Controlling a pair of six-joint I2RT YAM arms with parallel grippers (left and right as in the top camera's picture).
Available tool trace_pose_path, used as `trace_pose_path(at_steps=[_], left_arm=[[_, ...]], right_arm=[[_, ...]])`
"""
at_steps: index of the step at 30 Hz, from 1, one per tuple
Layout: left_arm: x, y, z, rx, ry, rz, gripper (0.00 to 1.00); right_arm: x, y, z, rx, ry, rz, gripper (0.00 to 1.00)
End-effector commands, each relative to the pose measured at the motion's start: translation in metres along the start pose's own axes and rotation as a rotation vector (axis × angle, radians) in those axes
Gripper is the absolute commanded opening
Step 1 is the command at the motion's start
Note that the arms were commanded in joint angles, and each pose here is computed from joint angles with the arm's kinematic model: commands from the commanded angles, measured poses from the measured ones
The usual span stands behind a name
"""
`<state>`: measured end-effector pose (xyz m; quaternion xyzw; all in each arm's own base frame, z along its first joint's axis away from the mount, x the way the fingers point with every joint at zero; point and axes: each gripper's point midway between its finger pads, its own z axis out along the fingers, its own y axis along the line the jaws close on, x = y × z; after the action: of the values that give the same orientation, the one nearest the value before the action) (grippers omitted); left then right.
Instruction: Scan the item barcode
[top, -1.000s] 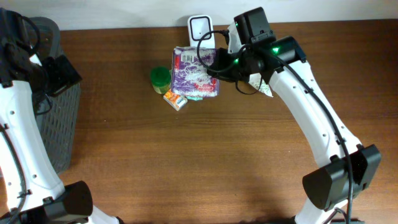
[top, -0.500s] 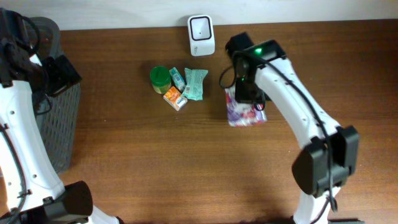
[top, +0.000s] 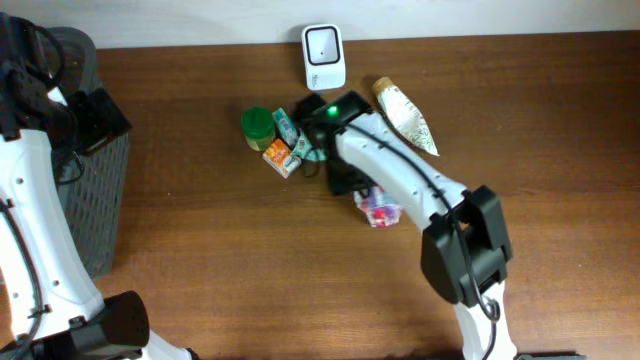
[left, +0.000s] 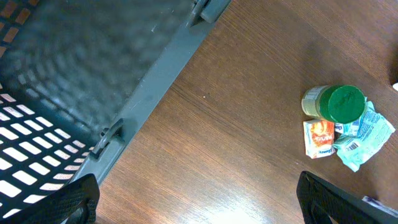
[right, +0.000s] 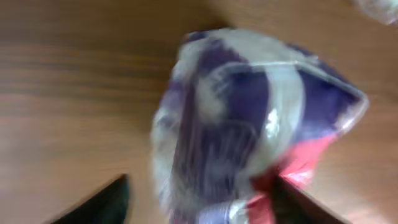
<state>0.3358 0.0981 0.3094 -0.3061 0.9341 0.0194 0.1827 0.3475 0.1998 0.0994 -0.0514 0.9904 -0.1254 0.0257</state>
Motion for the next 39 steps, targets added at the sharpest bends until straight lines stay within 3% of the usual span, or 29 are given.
trace_pose_path(at_steps=[1,6,11,17,19,23,28,32,39], left_arm=[[0.001,0.004,-0.008,-0.001,-0.022,-0.019,0.99],[0.001,0.004,-0.008,-0.001,-0.022,-0.019,0.99],[0.001,0.004,-0.008,-0.001,-0.022,-0.019,0.99],[0.001,0.004,-0.008,-0.001,-0.022,-0.019,0.99],[0.001,0.004,-0.008,-0.001,-0.022,-0.019,0.99],[0.001,0.004,-0.008,-0.001,-0.022,-0.019,0.99],[0.001,0.004,-0.008,-0.001,-0.022,-0.019,0.99],[0.001,0.004,-0.008,-0.001,-0.022,-0.019,0.99],[0.001,0.004,-0.008,-0.001,-0.022,-0.019,0.99]], right_arm=[[-0.002,0.046,-0.035,-0.185,-0.035,-0.031,0.79],[-0.012,0.055,-0.061,-0.262,-0.09,-0.079,0.92],[-0.025,-0.006,-0.043,-0.226,-0.011,0.002,0.99],[0.006,-0.032,-0.005,-0.381,0.195,-0.244,0.99],[0.014,-0.02,0.009,-0.5,0.236,-0.254,0.87],[0.016,-0.014,0.004,-0.818,0.237,-0.283,0.86],[0.021,-0.063,0.006,-0.859,0.322,-0.114,0.85],[0.029,-0.072,-0.005,-0.861,0.319,-0.098,0.85],[0.063,-0.069,-0.036,-0.844,0.153,-0.104,0.86]])
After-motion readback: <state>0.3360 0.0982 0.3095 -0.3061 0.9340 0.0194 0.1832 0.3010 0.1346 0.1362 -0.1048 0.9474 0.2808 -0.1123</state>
